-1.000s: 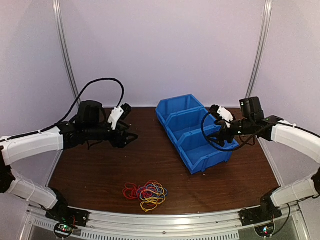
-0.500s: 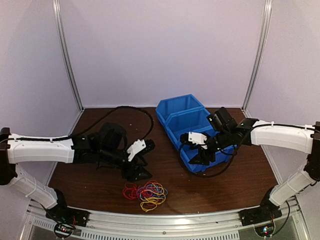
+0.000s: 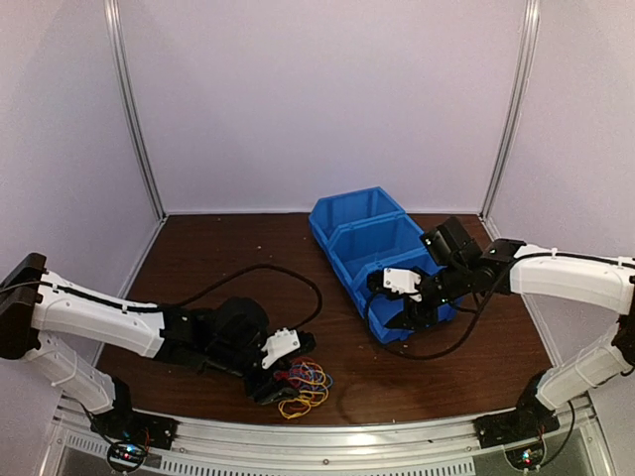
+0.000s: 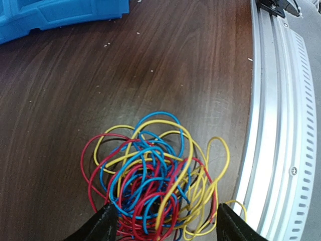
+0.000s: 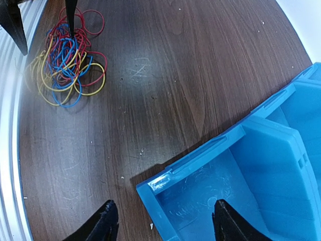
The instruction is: Untangle the cables
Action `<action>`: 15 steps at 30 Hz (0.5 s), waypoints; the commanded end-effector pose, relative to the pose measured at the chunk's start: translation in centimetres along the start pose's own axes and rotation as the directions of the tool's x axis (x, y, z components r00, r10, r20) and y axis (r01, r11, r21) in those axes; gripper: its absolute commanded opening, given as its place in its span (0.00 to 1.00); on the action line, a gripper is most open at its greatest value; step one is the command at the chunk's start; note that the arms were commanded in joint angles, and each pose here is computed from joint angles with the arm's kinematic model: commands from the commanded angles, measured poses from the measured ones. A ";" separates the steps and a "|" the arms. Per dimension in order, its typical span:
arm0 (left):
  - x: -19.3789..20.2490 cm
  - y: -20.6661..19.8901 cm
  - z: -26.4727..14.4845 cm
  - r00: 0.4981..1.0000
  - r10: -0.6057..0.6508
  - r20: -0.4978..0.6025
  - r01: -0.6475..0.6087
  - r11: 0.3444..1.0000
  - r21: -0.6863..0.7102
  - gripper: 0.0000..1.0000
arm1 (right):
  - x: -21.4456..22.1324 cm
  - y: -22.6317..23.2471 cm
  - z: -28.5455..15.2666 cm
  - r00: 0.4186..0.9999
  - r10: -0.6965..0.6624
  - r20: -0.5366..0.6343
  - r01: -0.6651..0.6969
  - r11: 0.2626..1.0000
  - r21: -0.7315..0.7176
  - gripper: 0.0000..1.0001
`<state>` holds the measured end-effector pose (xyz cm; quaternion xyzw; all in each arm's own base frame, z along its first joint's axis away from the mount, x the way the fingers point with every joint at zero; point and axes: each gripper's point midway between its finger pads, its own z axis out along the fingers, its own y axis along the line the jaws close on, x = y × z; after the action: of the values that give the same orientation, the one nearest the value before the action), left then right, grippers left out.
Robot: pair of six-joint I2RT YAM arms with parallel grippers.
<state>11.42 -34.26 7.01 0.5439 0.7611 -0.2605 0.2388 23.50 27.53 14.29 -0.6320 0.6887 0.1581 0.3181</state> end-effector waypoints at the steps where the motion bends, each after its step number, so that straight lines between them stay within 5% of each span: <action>1: -2.5 1.6 -0.3 0.993 0.008 0.119 0.003 0.996 -0.092 0.69 | 1.3 -0.8 0.4 0.999 -0.001 -0.042 0.004 0.997 0.071 0.65; 15: -3.9 2.1 -0.9 0.983 0.034 0.181 -0.010 0.991 -0.132 0.67 | 5.1 -4.1 0.5 0.983 0.151 -0.102 -0.134 0.978 0.158 0.52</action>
<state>13.79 -34.96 7.99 0.5212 0.7610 -0.2401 0.3027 26.34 24.91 12.09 -0.5858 0.7371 0.1158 0.3163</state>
